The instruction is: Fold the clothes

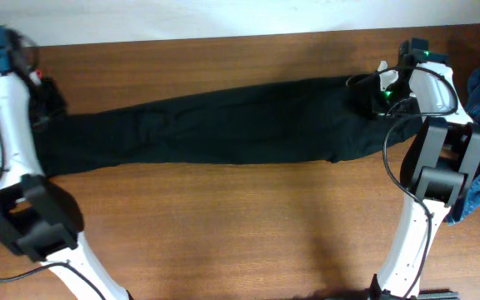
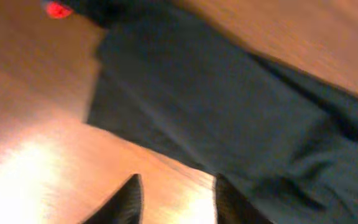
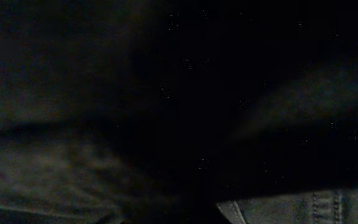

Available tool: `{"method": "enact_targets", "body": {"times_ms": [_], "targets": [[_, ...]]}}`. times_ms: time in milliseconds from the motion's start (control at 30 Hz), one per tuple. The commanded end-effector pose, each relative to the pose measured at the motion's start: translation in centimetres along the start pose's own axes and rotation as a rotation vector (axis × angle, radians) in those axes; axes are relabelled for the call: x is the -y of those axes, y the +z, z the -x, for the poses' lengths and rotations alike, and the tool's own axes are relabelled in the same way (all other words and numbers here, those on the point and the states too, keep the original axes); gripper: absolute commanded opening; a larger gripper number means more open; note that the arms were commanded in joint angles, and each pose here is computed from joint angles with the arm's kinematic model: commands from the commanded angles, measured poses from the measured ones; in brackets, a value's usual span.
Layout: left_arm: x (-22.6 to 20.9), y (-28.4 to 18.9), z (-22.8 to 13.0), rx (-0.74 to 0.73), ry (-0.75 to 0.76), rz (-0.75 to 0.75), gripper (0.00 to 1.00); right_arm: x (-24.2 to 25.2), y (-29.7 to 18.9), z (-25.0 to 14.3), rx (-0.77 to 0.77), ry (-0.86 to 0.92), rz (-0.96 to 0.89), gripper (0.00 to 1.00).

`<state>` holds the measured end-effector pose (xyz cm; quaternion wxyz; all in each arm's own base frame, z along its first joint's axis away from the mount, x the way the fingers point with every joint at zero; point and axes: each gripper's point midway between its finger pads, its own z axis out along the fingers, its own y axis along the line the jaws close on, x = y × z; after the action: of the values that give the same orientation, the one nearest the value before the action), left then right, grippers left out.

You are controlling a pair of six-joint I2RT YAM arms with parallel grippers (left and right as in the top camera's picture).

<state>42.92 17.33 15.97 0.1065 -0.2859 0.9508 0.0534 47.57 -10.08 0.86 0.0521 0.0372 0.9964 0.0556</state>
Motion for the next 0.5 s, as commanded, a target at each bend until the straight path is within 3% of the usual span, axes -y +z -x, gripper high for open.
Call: {"method": "enact_targets", "body": {"times_ms": [0,233,367,467], "targets": [[-2.2,0.6,-0.1,-0.019,0.056,-0.005,0.45,0.3,2.1,-1.3,-0.059,0.018,0.001,0.17],[-4.7,3.5,0.7,0.006,0.281,0.006,0.47,0.3,2.1,-1.3,-0.06,0.018,0.002,0.27],[-5.5,5.5,1.8,0.057,0.282,0.011,0.68,0.3,2.1,-1.4,-0.063,0.018,0.002,0.36],[-5.7,6.7,2.3,0.086,0.277,-0.002,0.77,0.3,2.1,-1.4,-0.064,0.018,0.002,0.56]]}}
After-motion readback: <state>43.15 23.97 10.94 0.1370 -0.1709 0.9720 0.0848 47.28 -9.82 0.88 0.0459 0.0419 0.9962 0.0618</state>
